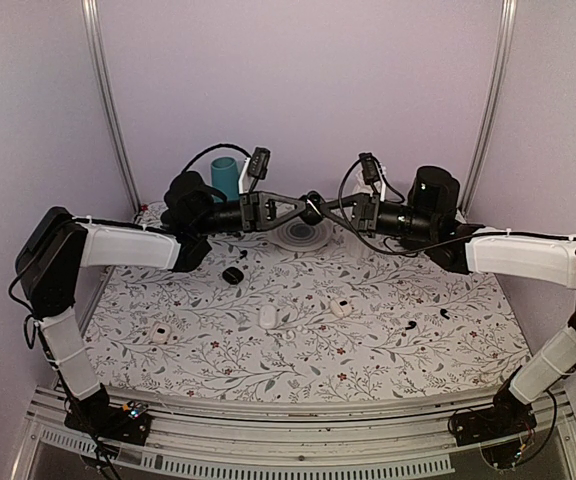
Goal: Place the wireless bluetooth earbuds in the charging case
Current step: Pass from the left arm to the right, then pass from the right arm to the left
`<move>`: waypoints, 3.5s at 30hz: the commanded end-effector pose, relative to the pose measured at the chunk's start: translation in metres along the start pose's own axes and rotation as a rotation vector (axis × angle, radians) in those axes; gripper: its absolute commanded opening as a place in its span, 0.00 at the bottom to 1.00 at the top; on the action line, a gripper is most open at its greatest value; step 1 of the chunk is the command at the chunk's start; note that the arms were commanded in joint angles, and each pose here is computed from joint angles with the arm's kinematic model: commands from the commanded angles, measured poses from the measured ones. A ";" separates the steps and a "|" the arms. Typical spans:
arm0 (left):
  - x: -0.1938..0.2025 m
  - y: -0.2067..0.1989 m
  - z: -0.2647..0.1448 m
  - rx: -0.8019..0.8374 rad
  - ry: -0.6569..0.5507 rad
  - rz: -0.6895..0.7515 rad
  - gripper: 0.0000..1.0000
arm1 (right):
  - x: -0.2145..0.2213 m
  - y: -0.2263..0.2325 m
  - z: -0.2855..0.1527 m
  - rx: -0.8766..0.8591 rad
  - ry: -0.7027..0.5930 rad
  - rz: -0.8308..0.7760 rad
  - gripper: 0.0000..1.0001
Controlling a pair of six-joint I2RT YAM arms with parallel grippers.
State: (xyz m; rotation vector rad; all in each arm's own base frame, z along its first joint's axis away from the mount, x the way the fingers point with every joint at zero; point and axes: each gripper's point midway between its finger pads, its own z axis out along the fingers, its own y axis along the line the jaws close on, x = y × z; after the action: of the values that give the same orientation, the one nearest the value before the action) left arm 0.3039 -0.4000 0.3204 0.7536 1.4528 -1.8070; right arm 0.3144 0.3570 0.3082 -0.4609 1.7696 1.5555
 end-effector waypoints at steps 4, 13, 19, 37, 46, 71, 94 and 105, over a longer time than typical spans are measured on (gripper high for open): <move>-0.010 -0.009 -0.001 0.020 -0.018 0.056 0.17 | -0.014 0.011 -0.001 -0.015 -0.020 -0.044 0.04; -0.017 -0.010 -0.012 -0.031 0.032 0.138 0.61 | -0.025 0.014 -0.010 0.112 0.024 -0.267 0.03; -0.015 -0.018 -0.014 -0.068 0.123 0.251 0.71 | -0.030 0.025 -0.015 0.126 0.091 -0.422 0.03; -0.007 -0.043 -0.030 -0.102 0.185 0.461 0.91 | -0.028 0.044 -0.024 0.095 0.133 -0.547 0.03; 0.003 -0.039 -0.022 -0.070 0.285 0.447 0.82 | -0.022 0.049 -0.025 0.074 0.155 -0.571 0.04; 0.029 -0.055 -0.004 0.001 0.345 0.474 0.63 | -0.003 0.056 -0.012 0.058 0.259 -0.645 0.04; 0.032 -0.043 0.006 -0.022 0.333 0.418 0.39 | 0.005 0.049 -0.002 0.058 0.269 -0.633 0.04; 0.036 -0.040 0.004 -0.042 0.352 0.424 0.38 | 0.002 0.046 -0.001 0.082 0.258 -0.631 0.04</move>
State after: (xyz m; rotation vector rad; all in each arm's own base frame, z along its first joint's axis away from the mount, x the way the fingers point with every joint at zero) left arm 0.2544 -0.4007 0.3154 1.2824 1.4168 -1.3784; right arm 0.2781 0.3633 0.3250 -1.1171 1.6743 1.0134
